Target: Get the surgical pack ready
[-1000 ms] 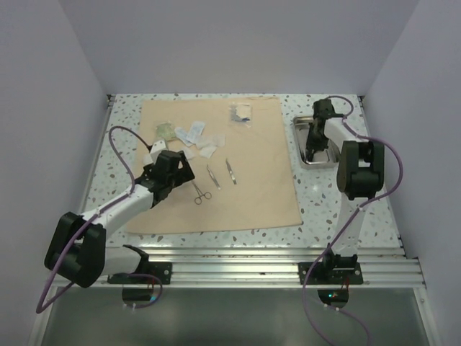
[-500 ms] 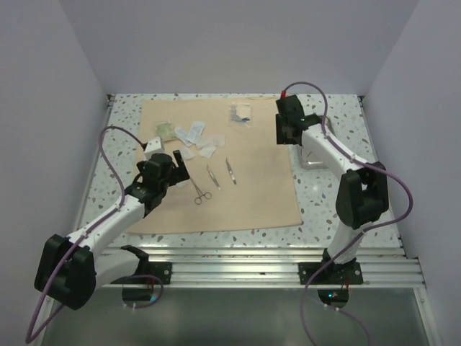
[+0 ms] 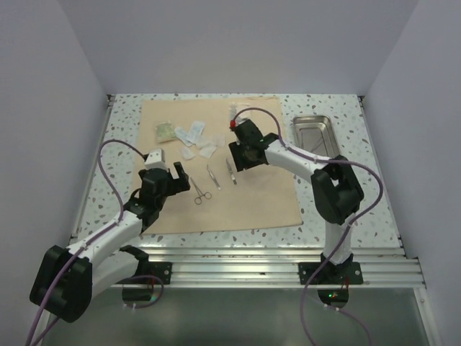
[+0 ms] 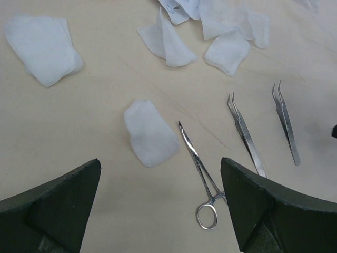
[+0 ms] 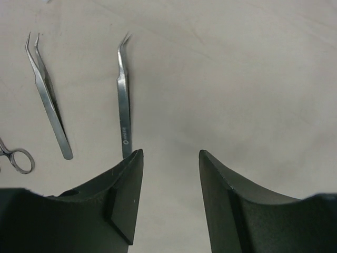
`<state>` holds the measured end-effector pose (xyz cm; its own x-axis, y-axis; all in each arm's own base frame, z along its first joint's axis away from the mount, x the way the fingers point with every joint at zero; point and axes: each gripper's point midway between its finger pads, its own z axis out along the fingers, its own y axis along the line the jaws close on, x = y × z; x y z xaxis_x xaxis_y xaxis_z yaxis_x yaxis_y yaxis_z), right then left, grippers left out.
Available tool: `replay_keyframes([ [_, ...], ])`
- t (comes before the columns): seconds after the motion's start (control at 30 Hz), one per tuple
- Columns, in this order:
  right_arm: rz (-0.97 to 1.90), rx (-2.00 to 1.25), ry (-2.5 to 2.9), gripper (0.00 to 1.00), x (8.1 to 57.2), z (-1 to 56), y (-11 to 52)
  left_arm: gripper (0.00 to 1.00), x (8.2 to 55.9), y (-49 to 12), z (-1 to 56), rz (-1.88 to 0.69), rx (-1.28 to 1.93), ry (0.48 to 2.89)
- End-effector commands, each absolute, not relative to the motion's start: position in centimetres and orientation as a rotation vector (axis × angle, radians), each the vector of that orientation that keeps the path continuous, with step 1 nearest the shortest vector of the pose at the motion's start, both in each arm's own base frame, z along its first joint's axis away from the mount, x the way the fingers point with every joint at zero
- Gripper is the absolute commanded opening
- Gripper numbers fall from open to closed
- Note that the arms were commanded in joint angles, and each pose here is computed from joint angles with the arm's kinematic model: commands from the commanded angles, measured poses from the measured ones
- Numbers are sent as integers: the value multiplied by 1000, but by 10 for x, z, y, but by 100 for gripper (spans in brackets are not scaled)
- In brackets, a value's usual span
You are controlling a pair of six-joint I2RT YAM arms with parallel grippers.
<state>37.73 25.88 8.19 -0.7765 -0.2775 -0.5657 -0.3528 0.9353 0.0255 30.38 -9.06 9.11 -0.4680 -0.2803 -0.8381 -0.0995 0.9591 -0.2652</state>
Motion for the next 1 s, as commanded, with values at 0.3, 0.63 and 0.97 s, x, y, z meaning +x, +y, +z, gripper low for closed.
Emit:
replay_keyframes([
  [0.3,274,-517,2502,48,397,50,329,100,311,-98,115,-297,-223,1931],
  [0.63,201,-515,2531,40,402,30,329,100,312,-100,113,-300,-214,1942],
  [0.97,173,-495,2514,10,406,56,314,100,311,-100,113,-301,-210,1945],
])
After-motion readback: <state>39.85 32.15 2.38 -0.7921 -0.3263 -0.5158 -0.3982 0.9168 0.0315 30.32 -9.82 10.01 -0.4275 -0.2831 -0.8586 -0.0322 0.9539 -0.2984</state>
